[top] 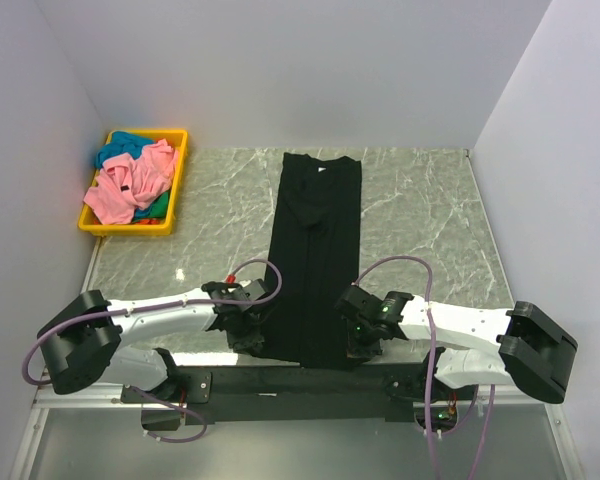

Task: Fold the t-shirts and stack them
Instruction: Fold the tshirt

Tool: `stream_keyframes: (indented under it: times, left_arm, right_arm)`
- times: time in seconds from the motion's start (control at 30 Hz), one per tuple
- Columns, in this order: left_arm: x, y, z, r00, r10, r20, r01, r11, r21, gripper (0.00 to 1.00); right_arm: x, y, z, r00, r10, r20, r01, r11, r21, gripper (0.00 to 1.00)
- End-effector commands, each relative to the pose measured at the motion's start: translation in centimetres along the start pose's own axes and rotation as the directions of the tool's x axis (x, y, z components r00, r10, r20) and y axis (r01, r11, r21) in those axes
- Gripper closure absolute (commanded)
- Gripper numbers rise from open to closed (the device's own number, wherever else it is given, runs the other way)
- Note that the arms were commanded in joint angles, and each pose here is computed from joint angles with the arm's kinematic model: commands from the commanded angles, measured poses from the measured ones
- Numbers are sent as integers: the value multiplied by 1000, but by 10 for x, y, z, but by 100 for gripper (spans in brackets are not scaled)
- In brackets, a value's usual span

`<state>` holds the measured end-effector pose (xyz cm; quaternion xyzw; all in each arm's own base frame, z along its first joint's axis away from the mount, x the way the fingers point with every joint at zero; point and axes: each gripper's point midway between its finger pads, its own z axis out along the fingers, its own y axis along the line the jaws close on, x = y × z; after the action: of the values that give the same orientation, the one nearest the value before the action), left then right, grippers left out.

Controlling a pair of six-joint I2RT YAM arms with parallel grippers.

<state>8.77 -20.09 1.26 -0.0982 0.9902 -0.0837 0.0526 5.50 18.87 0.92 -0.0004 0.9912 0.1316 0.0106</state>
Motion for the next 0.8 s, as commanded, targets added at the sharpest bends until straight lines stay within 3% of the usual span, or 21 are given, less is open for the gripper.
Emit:
stream_keyframes:
  times: [0.0, 0.13, 0.27, 0.4, 0.53, 0.77]
  left_arm:
    - [12, 15, 14, 999, 14, -40, -15, 999, -38, 77]
    - [17, 14, 12, 999, 5, -44, -6, 1000, -22, 99]
    - [40, 11, -4, 996, 44, -73, -45, 999, -13, 99]
    - [40, 0, -15, 995, 66, -70, -64, 998, 29, 99]
    - [4, -25, -34, 998, 69, 4, -69, 995, 78, 99]
    - [-118, -65, -68, 970, -10, 244, -24, 990, 136, 99]
  right_arm:
    - [-4, -18, 5, 999, -20, 37, 16, 997, 81, 100]
    - [-3, -18, 0, 999, -35, 30, 32, 995, 90, 100]
    - [10, -16, -23, 996, -89, -15, 90, 993, 72, 100]
    - [1, -14, -42, 992, -122, 25, 120, 990, 71, 100]
    - [-51, -12, -69, 983, -90, 161, 76, 993, 90, 100]
    - [-142, -8, -93, 939, -75, 336, 38, 992, 117, 100]
